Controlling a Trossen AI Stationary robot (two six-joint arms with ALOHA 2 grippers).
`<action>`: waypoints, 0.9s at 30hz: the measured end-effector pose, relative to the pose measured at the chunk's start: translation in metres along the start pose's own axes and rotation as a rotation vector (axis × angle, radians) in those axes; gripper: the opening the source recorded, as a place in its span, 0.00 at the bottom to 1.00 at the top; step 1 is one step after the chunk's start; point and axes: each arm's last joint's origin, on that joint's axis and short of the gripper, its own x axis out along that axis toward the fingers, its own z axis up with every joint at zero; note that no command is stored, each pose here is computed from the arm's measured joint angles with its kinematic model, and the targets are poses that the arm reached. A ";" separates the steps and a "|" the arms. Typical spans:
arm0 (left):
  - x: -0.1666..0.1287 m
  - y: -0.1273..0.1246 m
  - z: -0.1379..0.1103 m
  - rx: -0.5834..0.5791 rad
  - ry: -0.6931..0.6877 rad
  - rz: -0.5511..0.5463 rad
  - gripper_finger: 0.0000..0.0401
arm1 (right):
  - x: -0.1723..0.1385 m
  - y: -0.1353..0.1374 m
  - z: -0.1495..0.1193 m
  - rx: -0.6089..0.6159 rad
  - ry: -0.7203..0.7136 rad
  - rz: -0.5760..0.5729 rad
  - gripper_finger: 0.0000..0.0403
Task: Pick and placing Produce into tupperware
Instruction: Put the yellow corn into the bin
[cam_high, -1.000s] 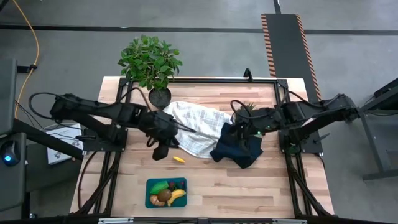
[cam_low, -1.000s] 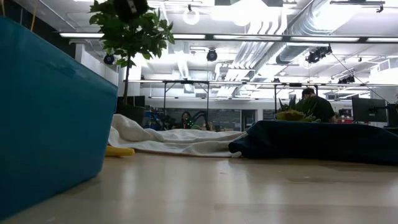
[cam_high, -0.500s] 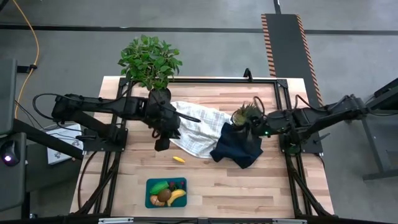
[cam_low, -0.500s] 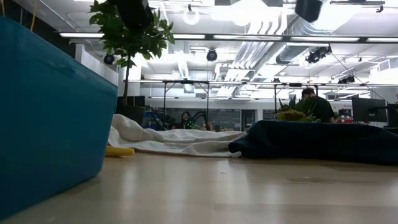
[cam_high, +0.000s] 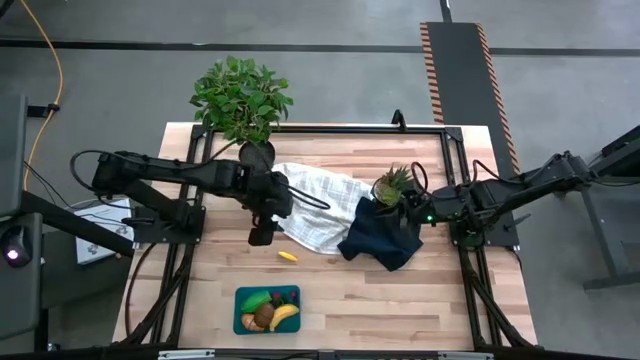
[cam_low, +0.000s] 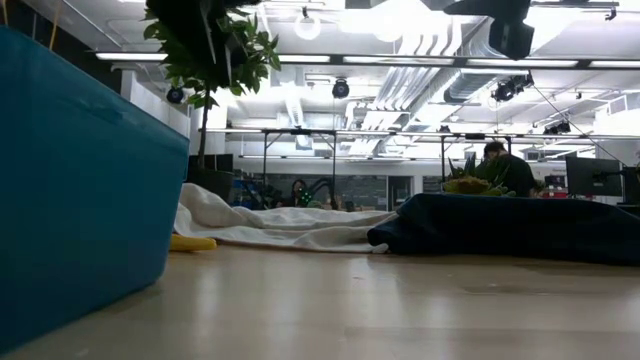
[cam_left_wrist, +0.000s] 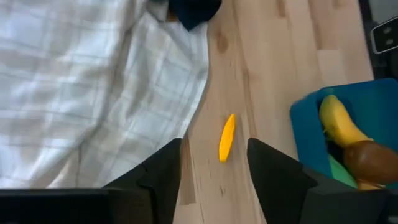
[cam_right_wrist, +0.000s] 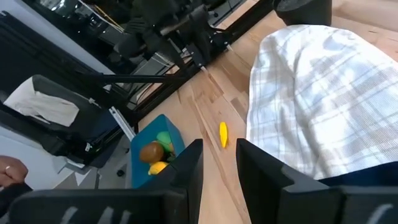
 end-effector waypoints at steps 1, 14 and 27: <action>0.004 0.001 0.001 -0.001 0.010 0.000 0.43 | 0.000 0.000 0.000 0.000 -0.001 -0.001 0.22; 0.040 -0.003 0.003 0.075 0.134 -0.066 0.46 | 0.000 0.000 0.000 0.003 0.000 -0.001 0.22; 0.082 -0.050 -0.003 0.246 0.246 -0.037 0.45 | 0.000 0.000 0.000 0.010 -0.004 -0.006 0.22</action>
